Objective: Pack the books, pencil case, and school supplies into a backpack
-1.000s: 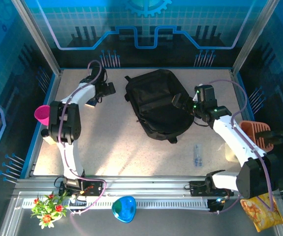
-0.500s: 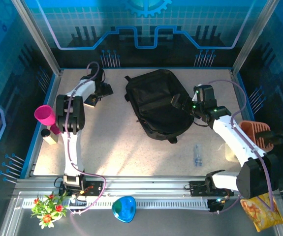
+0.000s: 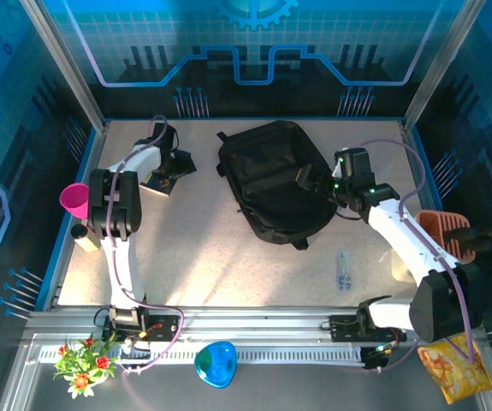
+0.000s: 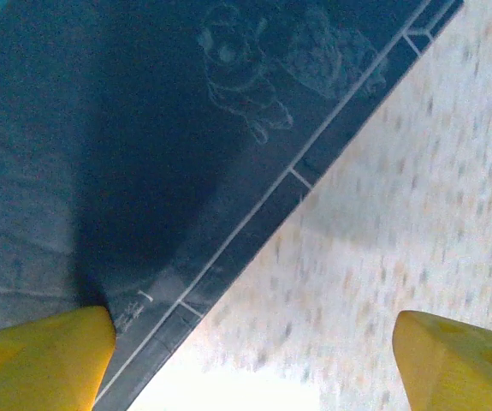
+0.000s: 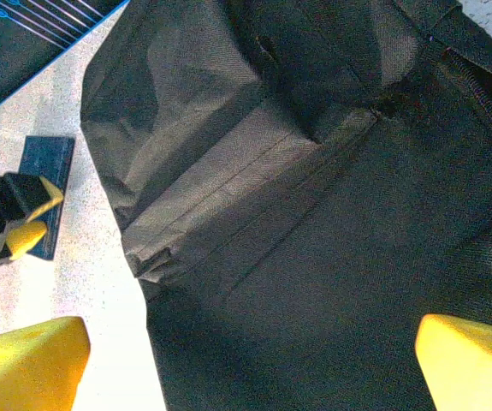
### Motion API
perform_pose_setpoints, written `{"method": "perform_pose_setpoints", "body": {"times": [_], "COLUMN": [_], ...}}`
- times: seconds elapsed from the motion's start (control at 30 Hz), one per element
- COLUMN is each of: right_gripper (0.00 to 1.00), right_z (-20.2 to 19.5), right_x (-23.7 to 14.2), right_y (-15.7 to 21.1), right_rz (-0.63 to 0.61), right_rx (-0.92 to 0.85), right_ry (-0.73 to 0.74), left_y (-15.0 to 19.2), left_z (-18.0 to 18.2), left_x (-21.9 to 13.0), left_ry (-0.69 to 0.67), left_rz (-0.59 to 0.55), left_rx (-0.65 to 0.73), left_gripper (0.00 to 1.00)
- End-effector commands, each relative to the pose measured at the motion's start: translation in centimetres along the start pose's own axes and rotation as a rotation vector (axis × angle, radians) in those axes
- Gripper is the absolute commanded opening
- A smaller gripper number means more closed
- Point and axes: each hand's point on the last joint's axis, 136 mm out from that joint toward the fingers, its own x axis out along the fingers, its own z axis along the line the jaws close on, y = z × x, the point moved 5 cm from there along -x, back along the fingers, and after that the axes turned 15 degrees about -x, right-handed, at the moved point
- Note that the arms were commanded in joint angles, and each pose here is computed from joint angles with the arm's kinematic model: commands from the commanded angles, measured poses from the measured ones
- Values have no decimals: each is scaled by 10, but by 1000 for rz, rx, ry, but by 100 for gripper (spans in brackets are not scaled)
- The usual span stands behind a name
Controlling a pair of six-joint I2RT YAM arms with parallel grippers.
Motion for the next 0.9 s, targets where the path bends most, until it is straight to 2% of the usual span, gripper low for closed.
{"method": "perform_pose_setpoints", "body": {"times": [0.0, 0.33, 0.4, 0.53, 0.67, 0.77, 0.87], "right_gripper": [98, 98, 98, 98, 98, 97, 94], "right_z": [11, 17, 19, 28, 46, 68, 98], "right_x": [2, 10, 13, 20, 30, 41, 55], "right_y": [-6, -8, -8, -9, -10, -7, -1], "right_rz": [-8, 3, 7, 19, 41, 73, 119], "right_rx": [-9, -25, -34, -61, -117, -189, -282], "right_ry": [-38, -45, -41, -50, -75, -101, -140], "left_y": [65, 188, 201, 199, 176, 160, 151], "left_z": [22, 70, 79, 70, 55, 60, 71], "left_x": [3, -33, -41, -65, -87, -93, -92], "left_ry": [-60, -120, -119, -39, 13, 5, 24], "left_rz": [193, 279, 282, 246, 116, 40, 23], "left_rx": [20, 98, 101, 106, 100, 39, -53], "left_gripper": [86, 85, 85, 86, 88, 88, 88]}}
